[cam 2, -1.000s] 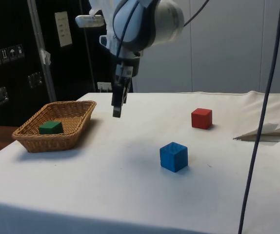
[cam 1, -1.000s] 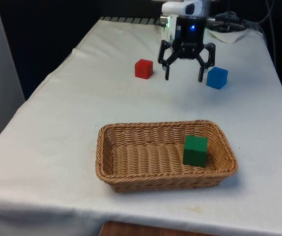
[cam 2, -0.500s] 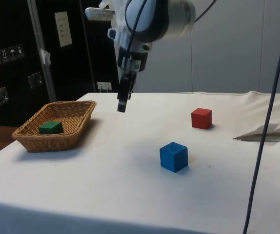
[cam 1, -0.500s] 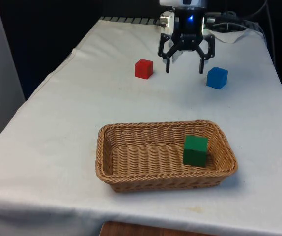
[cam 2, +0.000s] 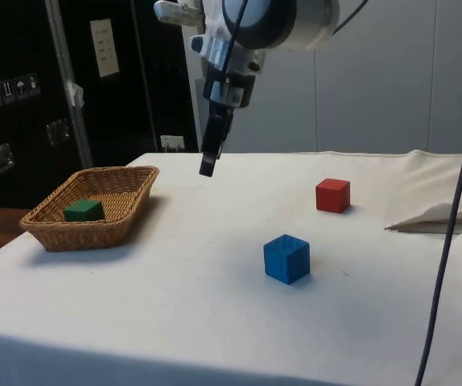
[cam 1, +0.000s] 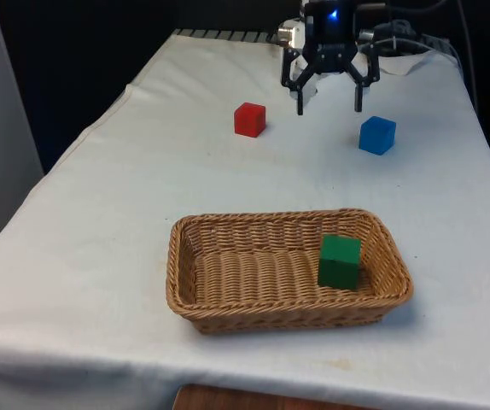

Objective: Pick up exactly two blocks and place them into the basket.

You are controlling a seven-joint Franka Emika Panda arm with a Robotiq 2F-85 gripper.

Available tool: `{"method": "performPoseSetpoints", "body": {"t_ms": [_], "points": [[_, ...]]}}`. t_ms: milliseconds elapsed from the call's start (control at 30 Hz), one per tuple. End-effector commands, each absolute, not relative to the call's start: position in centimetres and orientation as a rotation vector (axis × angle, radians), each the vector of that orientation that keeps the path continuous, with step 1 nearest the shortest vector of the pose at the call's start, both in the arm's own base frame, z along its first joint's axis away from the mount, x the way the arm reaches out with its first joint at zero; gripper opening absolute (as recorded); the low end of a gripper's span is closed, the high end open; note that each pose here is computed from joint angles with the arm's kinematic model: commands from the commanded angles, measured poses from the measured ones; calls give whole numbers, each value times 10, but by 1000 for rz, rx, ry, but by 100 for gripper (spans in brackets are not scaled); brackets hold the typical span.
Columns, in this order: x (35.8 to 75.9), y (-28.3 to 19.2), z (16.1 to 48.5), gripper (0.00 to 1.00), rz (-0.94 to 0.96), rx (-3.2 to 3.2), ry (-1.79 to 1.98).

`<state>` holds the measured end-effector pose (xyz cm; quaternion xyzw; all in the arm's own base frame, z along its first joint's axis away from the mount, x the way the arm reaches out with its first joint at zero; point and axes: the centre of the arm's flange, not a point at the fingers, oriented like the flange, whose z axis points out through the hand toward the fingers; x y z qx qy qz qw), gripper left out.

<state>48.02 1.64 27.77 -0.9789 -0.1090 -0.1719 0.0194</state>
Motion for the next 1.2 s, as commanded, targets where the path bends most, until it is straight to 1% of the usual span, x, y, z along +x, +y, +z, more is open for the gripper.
{"method": "performPoseSetpoints", "body": {"t_ms": [0,33,67,267,300,333,500,600,633,667,900,933,967,1167], "points": [[468,14,270,100,-529,-3050,-339],[479,16,278,100,-533,-3035,-338],[467,15,271,100,-529,-3045,-340],[462,25,273,100,-526,-3014,-352],[468,26,278,100,-524,-3002,-357],[461,27,274,100,-527,-3010,-354],[453,35,275,100,-531,-2985,-366],[445,29,277,100,-541,-2973,-368],[455,37,283,100,-542,-2960,-370],[444,28,277,100,-545,-2970,-372],[432,12,275,100,-555,-2969,-388],[438,15,280,100,-559,-2953,-385],[431,9,274,100,-556,-2970,-388],[418,-5,270,100,-564,-2975,-400]]}}
